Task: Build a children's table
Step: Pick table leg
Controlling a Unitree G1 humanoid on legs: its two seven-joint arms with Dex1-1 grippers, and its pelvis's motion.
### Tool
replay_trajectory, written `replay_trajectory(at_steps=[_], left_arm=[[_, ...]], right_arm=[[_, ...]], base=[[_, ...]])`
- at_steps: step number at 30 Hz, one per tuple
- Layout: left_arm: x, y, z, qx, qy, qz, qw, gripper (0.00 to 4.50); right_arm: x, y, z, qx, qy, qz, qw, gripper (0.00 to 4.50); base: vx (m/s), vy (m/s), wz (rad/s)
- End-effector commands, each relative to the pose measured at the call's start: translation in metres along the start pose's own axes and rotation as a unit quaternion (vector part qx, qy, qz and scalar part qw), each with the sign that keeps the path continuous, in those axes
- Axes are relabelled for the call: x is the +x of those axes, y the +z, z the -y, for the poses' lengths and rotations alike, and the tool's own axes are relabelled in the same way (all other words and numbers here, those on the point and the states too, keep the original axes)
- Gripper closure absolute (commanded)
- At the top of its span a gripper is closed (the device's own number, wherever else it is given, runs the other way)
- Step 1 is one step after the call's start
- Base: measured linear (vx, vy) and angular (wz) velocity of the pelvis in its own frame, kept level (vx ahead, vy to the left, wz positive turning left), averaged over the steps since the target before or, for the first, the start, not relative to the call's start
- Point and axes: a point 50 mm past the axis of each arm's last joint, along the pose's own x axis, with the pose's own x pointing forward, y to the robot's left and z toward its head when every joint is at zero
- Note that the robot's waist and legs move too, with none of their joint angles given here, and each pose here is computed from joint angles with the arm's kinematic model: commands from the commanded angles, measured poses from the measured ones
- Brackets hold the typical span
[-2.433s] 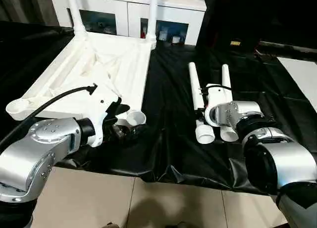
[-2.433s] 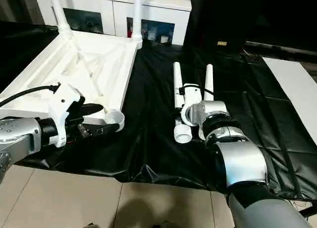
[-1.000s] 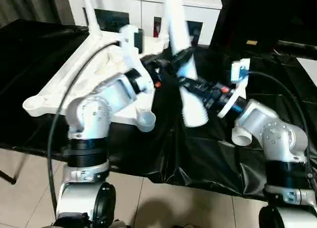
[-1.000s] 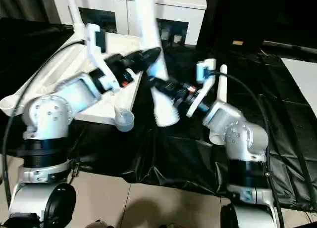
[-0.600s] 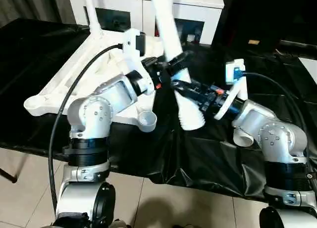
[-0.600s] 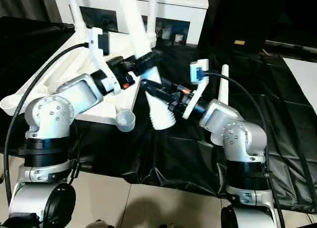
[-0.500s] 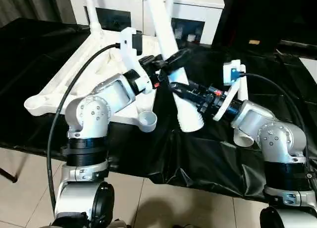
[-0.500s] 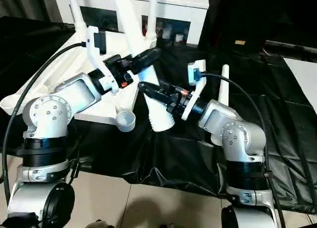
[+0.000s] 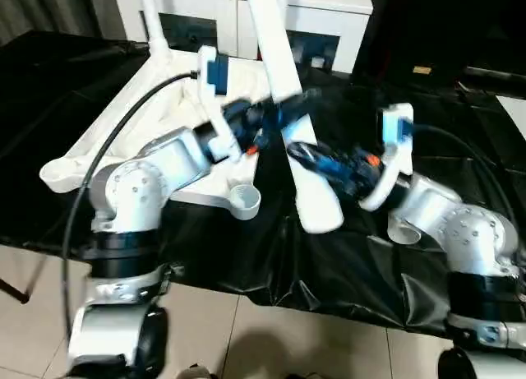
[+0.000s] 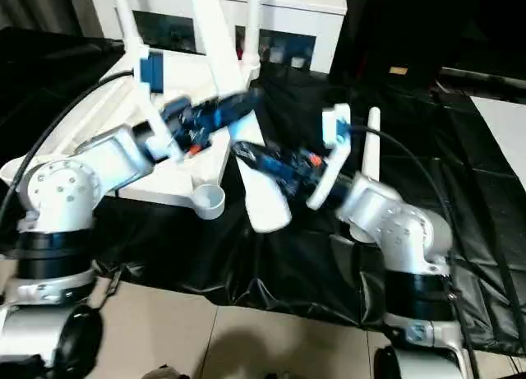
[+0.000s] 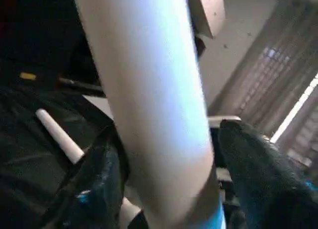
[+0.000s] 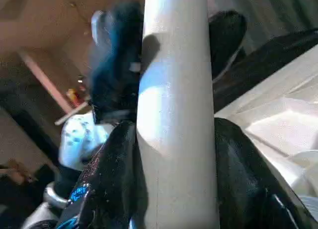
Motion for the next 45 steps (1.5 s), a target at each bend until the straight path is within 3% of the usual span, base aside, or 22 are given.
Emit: replay_trajectory(at_steps=[1,2,8,18,20,21,22,23,25,26,27,35,45], left_arm=[[0.007,0.001,0.011,0.009,-0.038,-0.012,0.999,1.69],[0.007,0.002,0.011,0.010,-0.041,-0.013,0.999,1.99],[0.008,0.003,0.013,0.013,-0.058,-0.014,0.998,2.32],[0.006,0.007,0.009,0.011,-0.047,-0.009,0.999,2.44],[0.007,0.011,0.006,0.022,-0.030,-0.001,0.999,2.44],[0.007,0.011,0.006,0.022,-0.030,-0.001,0.999,2.45],[0.007,0.013,0.004,0.031,-0.021,-0.001,0.999,2.48],[0.008,0.017,0.000,0.066,0.008,-0.006,0.998,2.48],[0.008,0.020,-0.002,0.086,0.027,-0.011,0.996,2.49],[0.008,0.021,-0.003,0.094,0.033,-0.013,0.995,2.55],[0.010,0.023,-0.005,0.116,0.052,-0.020,0.992,2.55],[0.016,0.022,-0.008,0.195,0.089,-0.059,0.975,2.60],[0.018,0.017,-0.012,0.228,0.096,-0.081,0.965,2.60]], right_arm=[[-0.002,0.001,-0.002,0.007,0.010,-0.003,1.000,2.68],[-0.002,0.000,-0.003,0.008,0.013,-0.008,1.000,2.68],[-0.002,0.000,-0.003,0.011,0.016,-0.012,1.000,2.69],[-0.002,0.000,-0.002,0.003,0.013,-0.020,1.000,2.69],[0.000,0.003,0.003,-0.041,-0.020,-0.025,0.999,2.69],[0.000,0.003,0.003,-0.041,-0.020,-0.025,0.999,2.69],[0.001,0.004,0.004,-0.053,-0.031,-0.024,0.998,2.13],[0.003,0.008,0.009,-0.100,-0.070,-0.036,0.992,1.99],[0.005,0.010,0.013,-0.147,-0.102,-0.048,0.983,1.99],[0.007,0.012,0.015,-0.173,-0.121,-0.052,0.976,1.72],[0.010,0.014,0.017,-0.209,-0.146,-0.060,0.965,1.72],[0.017,0.007,0.027,-0.229,-0.175,-0.126,0.949,1.52],[0.033,0.002,0.031,-0.254,-0.180,-0.156,0.937,1.52]], base=[[0.000,0.000,0.00],[0.000,0.000,0.00],[0.000,0.000,0.00],[0.000,0.000,0.00],[0.000,0.000,0.00],[0.000,0.000,0.00],[0.000,0.000,0.00],[0.000,0.000,0.00],[0.000,0.000,0.00],[0.000,0.000,0.00],[0.000,0.000,0.00],[0.000,0.000,0.00],[0.000,0.000,0.00]])
